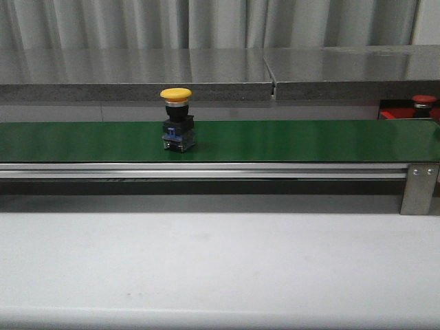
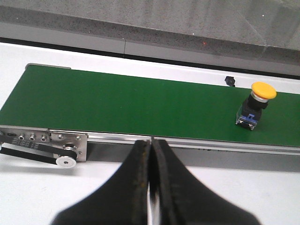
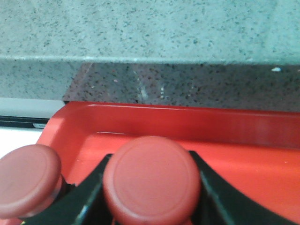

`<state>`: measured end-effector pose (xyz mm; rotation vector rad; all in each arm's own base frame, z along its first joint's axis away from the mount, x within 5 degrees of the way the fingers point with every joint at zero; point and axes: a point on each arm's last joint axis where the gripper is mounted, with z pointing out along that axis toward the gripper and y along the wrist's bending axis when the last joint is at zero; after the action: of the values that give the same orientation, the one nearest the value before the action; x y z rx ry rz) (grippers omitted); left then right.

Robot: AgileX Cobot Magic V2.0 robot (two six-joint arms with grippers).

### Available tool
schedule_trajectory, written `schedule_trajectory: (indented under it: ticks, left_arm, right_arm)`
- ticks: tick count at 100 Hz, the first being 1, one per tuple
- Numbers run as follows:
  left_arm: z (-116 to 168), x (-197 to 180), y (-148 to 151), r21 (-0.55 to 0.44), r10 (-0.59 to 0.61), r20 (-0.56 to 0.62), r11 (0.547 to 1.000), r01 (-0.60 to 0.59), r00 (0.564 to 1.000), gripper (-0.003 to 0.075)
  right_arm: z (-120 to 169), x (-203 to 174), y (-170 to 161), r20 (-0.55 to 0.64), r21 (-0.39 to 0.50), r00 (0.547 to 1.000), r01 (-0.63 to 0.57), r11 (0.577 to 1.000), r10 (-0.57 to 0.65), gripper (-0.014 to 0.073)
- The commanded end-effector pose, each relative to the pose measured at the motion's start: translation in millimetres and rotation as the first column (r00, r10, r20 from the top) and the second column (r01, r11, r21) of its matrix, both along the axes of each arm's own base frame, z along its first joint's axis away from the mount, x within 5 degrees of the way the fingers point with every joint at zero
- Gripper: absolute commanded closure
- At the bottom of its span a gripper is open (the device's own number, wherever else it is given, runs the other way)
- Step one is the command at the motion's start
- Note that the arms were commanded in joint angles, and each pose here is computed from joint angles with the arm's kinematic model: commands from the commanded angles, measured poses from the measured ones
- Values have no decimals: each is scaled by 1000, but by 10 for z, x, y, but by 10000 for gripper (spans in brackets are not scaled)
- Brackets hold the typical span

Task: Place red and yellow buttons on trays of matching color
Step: 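Lower the red button into the red tray and open the right gripper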

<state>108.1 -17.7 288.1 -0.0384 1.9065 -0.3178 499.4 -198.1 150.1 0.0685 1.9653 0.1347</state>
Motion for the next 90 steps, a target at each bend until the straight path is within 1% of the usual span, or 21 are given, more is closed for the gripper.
schedule_trajectory:
  ticks: [1, 5, 13, 37, 47, 54, 61, 71, 75, 82, 90]
  left_arm:
    - [135, 21, 16, -24, 28, 73, 999, -26, 997, 741]
    - [135, 21, 16, -24, 28, 73, 999, -26, 997, 741]
    - [135, 21, 16, -24, 28, 73, 999, -26, 997, 741]
    - [135, 21, 16, -24, 28, 73, 999, -26, 997, 741]
    - [135, 21, 16, -24, 28, 73, 999, -26, 997, 741]
    - [135, 21, 16, -24, 28, 73, 999, -26, 997, 741]
    - [135, 21, 16, -24, 28, 73, 999, -26, 997, 741]
    - [135, 21, 16, -24, 28, 73, 999, -26, 997, 741]
    - [135, 21, 16, -24, 28, 73, 999, -26, 997, 741]
    - [135, 21, 16, -24, 28, 73, 999, -26, 997, 741]
    - [135, 21, 16, -24, 28, 73, 999, -26, 997, 741]
  right_arm:
    - [522, 3, 29, 126, -13, 991, -32, 999, 33, 146]
    - [534, 4, 32, 130, -13, 991, -35, 999, 37, 95]
    - [574, -2, 35, 136, -16, 990, -35, 999, 37, 46]
    - [809, -49, 37, 174, -40, 984, -34, 999, 40, 43]
    - [989, -96, 44, 207, -53, 977, -46, 998, 56, 44]
    - [1148, -138, 90, 238, -66, 966, -84, 994, 98, 44]
    - [1339, -205, 165, 267, -82, 949, -150, 985, 167, 44]
    - [1611, -334, 317, 279, -112, 916, -268, 957, 289, 44]
    - [1681, -384, 365, 260, -131, 907, -306, 943, 330, 44]
    - [1808, -493, 461, 214, -170, 886, -381, 909, 411, 44]
    - [1932, -619, 593, 151, -213, 851, -469, 857, 503, 44]
